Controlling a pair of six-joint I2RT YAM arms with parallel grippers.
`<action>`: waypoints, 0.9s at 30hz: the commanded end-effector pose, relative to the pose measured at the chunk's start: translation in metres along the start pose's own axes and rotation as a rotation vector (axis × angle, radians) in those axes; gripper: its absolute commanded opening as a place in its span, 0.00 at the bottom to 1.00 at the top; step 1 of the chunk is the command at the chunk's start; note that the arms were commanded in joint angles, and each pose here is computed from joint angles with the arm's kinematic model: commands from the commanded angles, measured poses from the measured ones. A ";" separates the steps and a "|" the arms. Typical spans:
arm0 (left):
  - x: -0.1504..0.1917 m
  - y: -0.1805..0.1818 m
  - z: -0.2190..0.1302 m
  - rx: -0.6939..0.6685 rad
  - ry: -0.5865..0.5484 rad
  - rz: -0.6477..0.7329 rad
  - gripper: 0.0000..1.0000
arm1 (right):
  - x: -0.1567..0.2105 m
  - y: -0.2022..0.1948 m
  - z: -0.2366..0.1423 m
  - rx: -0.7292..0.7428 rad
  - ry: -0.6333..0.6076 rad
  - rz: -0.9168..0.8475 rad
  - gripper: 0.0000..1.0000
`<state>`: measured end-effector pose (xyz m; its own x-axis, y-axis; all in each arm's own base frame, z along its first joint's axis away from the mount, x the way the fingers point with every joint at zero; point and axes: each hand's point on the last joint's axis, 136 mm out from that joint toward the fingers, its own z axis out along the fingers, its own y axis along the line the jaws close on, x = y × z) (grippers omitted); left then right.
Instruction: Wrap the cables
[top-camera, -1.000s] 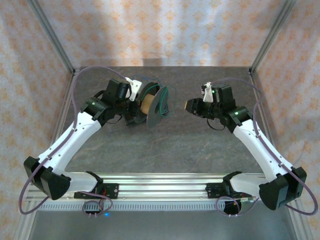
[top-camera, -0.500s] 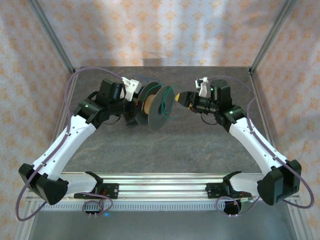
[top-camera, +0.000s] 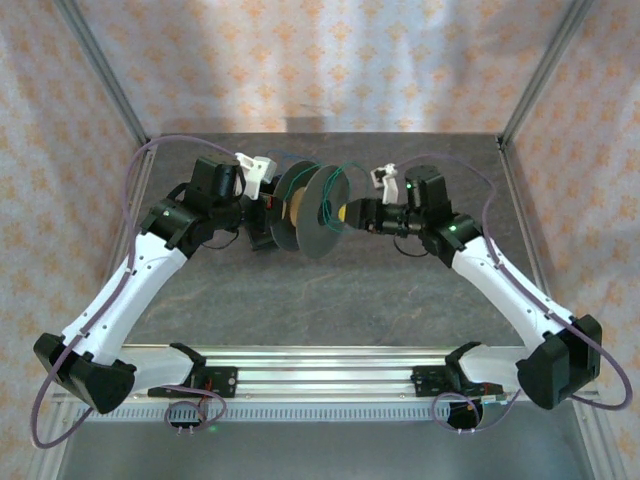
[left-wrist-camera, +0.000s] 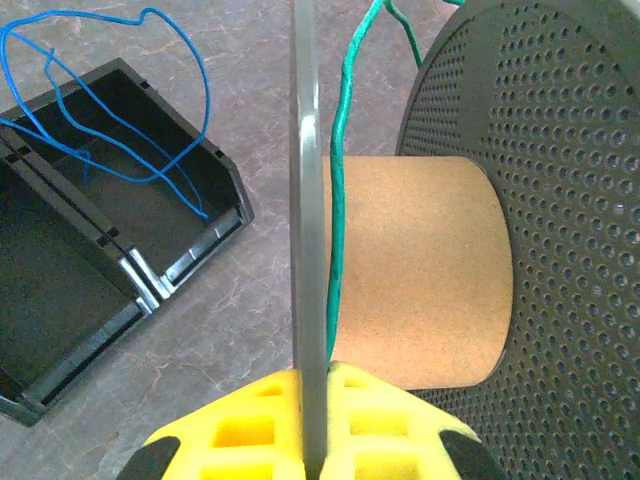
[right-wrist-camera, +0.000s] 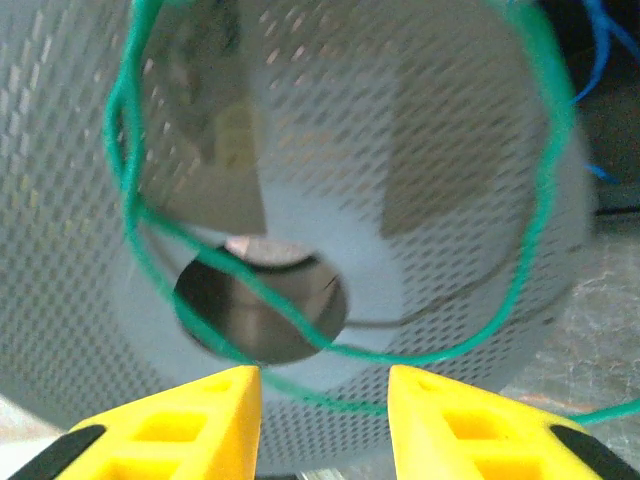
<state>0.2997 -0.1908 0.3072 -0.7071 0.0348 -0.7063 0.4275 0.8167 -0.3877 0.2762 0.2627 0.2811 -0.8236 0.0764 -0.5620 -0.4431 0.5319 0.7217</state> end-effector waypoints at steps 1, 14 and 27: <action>-0.035 -0.020 -0.018 0.075 -0.127 0.020 0.00 | -0.010 0.023 -0.009 -0.015 -0.044 -0.167 0.40; -0.034 -0.022 -0.017 0.086 -0.116 0.017 0.00 | -0.017 0.040 0.019 0.017 -0.023 -0.314 0.38; -0.037 -0.019 -0.016 0.067 -0.118 0.017 0.00 | -0.014 0.008 0.029 0.181 0.033 -0.314 0.02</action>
<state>0.3006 -0.1923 0.3067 -0.7164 0.0294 -0.6971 0.4250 0.8108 -0.4025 0.2911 0.2941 0.2778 -0.6844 -0.1276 -0.7179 -0.6116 0.6364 0.4700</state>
